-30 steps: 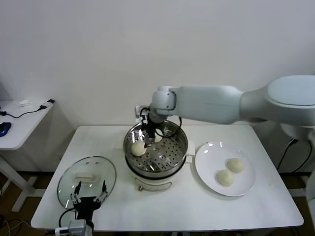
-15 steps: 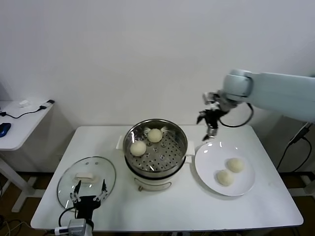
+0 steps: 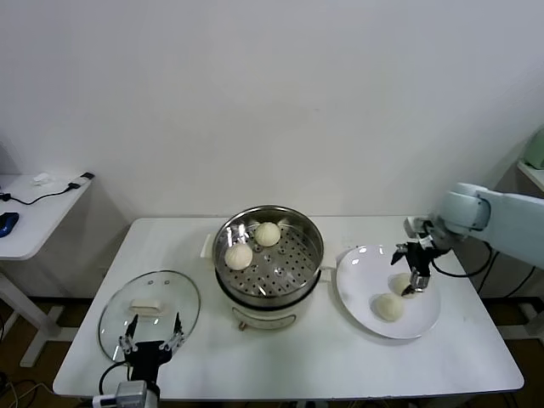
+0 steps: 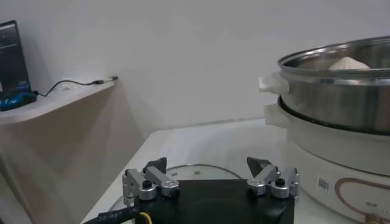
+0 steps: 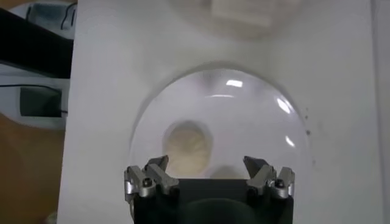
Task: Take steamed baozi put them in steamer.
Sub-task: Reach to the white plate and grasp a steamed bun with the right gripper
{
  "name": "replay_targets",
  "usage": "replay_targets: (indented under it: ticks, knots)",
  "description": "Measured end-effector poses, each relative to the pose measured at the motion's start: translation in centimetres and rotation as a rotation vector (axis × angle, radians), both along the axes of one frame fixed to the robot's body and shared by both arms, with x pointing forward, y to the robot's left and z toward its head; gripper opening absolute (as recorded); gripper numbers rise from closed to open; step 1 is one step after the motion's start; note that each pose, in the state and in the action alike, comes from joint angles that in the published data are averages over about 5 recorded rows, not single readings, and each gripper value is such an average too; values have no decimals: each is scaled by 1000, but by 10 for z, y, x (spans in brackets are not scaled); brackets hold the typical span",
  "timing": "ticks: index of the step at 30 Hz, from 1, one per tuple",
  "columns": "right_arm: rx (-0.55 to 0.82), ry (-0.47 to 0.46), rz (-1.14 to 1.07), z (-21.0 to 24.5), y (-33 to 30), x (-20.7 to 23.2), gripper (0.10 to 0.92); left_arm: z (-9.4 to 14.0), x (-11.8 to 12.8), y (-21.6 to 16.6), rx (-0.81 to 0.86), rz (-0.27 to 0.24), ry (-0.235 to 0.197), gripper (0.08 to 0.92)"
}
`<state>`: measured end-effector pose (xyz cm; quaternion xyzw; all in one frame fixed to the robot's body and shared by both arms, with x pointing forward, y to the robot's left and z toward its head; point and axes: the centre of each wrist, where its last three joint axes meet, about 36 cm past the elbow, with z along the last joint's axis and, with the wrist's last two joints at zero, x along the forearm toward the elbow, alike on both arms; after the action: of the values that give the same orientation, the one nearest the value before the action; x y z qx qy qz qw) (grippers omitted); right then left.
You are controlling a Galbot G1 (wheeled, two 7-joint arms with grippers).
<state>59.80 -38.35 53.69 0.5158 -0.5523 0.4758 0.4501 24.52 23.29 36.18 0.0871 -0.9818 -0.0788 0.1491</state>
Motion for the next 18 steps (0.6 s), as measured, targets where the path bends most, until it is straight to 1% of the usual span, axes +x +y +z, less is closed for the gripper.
replay_targets:
  ticks: [7, 18]
  knots:
    - [-18, 5, -27, -33, -1, -8, 823, -2, 0, 0, 1, 0, 3, 823]
    - [-29, 7, -51, -65, 8, -10, 823, -3, 0, 2, 2, 1, 6, 823]
